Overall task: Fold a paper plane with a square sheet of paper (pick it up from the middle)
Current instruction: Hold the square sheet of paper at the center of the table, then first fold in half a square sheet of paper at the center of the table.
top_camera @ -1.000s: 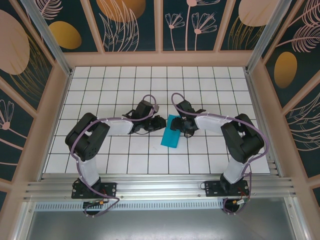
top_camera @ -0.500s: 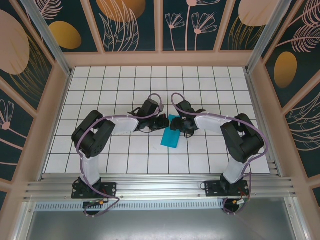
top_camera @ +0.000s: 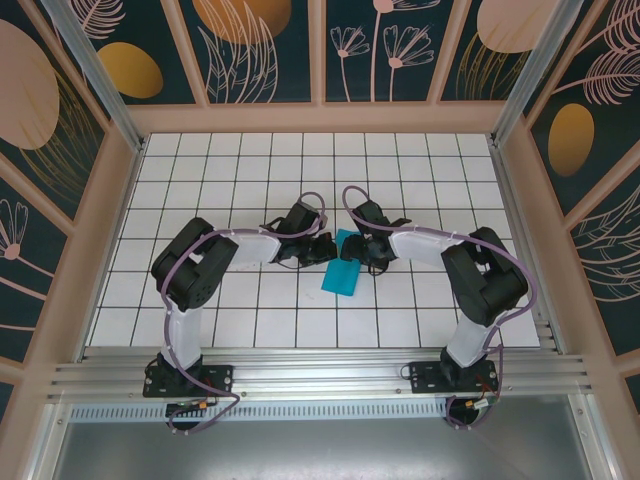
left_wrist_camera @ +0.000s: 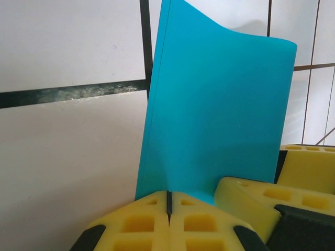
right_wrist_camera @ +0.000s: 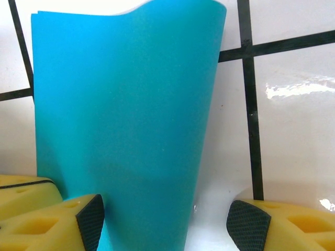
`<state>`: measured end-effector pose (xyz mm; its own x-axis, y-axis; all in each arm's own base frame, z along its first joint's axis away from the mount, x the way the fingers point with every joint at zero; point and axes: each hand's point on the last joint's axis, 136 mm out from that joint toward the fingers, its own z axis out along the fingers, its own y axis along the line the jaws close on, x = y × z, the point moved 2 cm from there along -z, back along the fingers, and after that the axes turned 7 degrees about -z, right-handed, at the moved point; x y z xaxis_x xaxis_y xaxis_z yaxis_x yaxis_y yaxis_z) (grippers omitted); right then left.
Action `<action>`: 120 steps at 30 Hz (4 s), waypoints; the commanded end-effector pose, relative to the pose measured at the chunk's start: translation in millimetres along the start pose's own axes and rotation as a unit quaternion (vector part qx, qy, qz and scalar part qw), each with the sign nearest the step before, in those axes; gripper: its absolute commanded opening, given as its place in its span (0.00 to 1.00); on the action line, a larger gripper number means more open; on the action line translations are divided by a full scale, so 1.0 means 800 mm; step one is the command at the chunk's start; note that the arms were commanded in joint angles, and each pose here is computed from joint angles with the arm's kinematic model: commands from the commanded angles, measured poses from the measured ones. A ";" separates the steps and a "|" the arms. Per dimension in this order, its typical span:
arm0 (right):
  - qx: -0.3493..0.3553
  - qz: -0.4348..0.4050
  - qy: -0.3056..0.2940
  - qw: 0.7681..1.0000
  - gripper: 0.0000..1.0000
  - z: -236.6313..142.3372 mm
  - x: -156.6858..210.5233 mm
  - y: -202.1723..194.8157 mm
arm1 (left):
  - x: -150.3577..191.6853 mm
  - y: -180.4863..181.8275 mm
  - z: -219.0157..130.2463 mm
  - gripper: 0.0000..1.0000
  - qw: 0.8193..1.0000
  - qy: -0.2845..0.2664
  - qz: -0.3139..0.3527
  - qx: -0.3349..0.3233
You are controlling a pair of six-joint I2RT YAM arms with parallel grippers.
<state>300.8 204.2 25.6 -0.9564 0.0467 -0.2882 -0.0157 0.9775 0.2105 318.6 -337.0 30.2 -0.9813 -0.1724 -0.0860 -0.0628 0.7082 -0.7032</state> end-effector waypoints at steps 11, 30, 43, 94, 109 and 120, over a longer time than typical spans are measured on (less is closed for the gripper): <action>0.085 0.008 0.051 0.995 0.74 0.045 0.035 -0.054 | 0.010 0.044 0.008 0.00 0.996 0.008 -0.003 -0.088; -0.055 0.031 -0.073 0.995 0.79 -0.071 -0.033 0.006 | 0.017 0.057 0.014 0.00 0.993 0.011 0.001 -0.119; -0.244 0.064 -0.045 0.967 0.12 -0.075 -0.016 0.047 | 0.018 0.056 0.016 0.00 0.993 0.015 0.003 -0.114; -0.319 0.099 0.021 0.942 0.11 -0.033 0.059 0.006 | 0.021 0.059 0.023 0.00 0.993 0.029 0.009 -0.116; -0.297 0.084 0.002 0.951 0.10 -0.056 0.039 0.011 | 0.021 0.059 0.022 0.00 0.993 0.030 0.008 -0.117; -0.275 0.097 0.046 0.956 0.10 -0.018 0.073 0.010 | 0.022 0.060 0.023 0.00 0.992 0.032 0.010 -0.118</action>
<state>243.0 215.5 35.5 -0.9786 0.1581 -0.1314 0.0104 0.6765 0.7364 321.9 -340.6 28.9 -0.9831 -0.1352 -0.1237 -0.0241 0.7645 -0.6442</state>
